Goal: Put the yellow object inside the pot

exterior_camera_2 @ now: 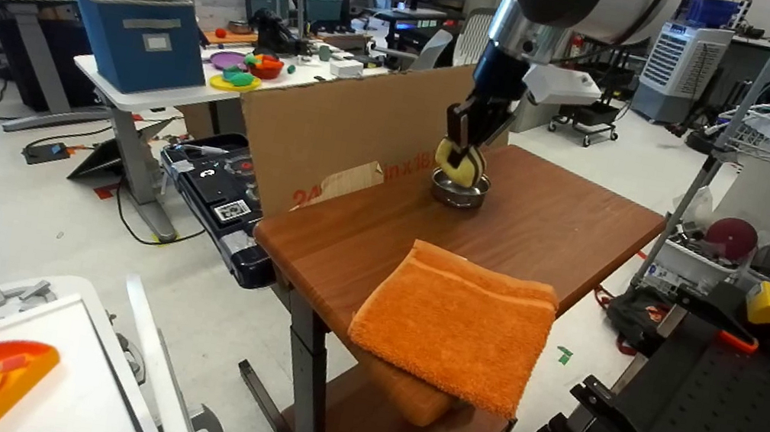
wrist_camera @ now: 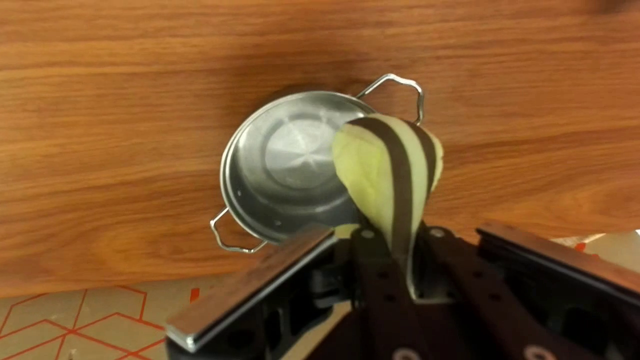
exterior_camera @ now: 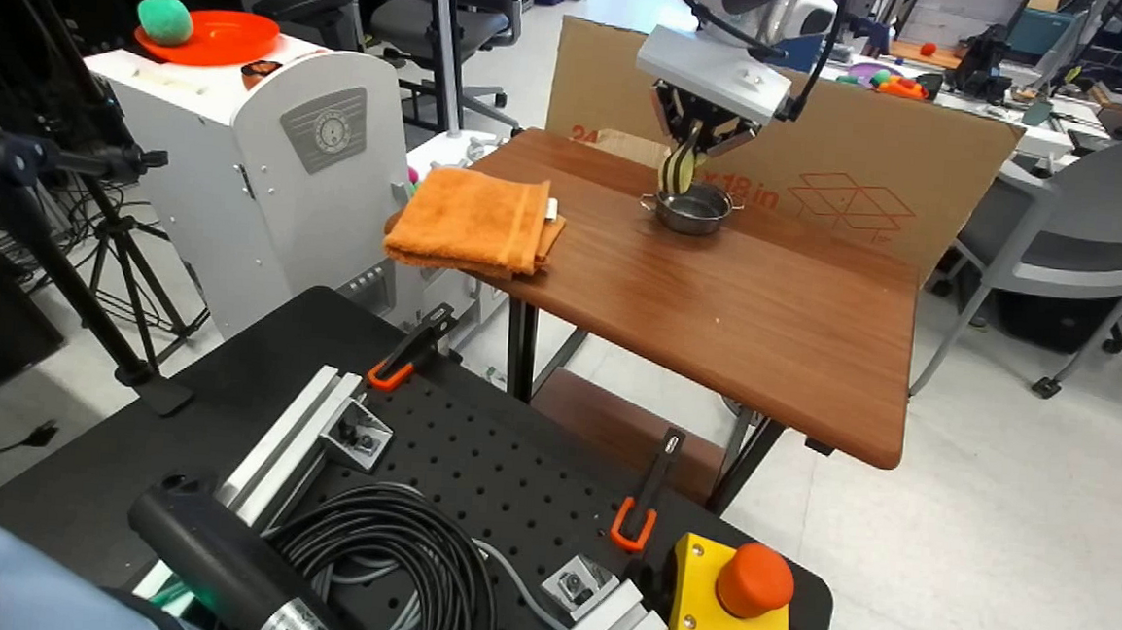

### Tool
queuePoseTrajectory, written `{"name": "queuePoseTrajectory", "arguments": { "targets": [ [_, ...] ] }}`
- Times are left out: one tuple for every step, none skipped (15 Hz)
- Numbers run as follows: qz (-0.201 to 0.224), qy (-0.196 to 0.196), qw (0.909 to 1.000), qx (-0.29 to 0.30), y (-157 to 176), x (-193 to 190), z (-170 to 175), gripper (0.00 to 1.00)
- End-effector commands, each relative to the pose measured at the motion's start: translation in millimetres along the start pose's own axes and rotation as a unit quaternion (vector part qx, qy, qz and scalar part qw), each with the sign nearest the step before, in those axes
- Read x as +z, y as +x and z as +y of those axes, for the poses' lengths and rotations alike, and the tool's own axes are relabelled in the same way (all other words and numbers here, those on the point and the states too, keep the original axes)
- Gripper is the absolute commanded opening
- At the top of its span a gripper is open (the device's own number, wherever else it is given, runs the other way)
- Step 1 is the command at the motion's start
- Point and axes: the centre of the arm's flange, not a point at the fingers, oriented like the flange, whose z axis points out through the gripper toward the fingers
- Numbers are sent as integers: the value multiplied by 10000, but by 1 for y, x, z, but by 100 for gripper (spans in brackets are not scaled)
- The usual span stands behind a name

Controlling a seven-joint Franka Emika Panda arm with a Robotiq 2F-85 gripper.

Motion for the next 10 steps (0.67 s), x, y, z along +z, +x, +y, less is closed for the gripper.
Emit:
{"name": "queuePoseTrajectory", "arguments": {
  "targets": [
    [43,-45,10000,23,14,21,2,3],
    [39,-62,10000,25,16,23,4,3],
    [40,-69,10000,22,17,25,4,3],
    [50,-78,10000,10,18,26,6,3],
    [62,-87,9999,-8,19,25,6,3],
    [43,-108,9999,-22,20,26,7,3],
    [-25,-119,9999,-32,19,27,8,37],
    [-113,-161,9998,-56,17,28,9,40],
    [-196,-250,9995,-53,14,31,10,45],
    [-265,-304,9992,-49,12,31,11,54]
  ]
}}
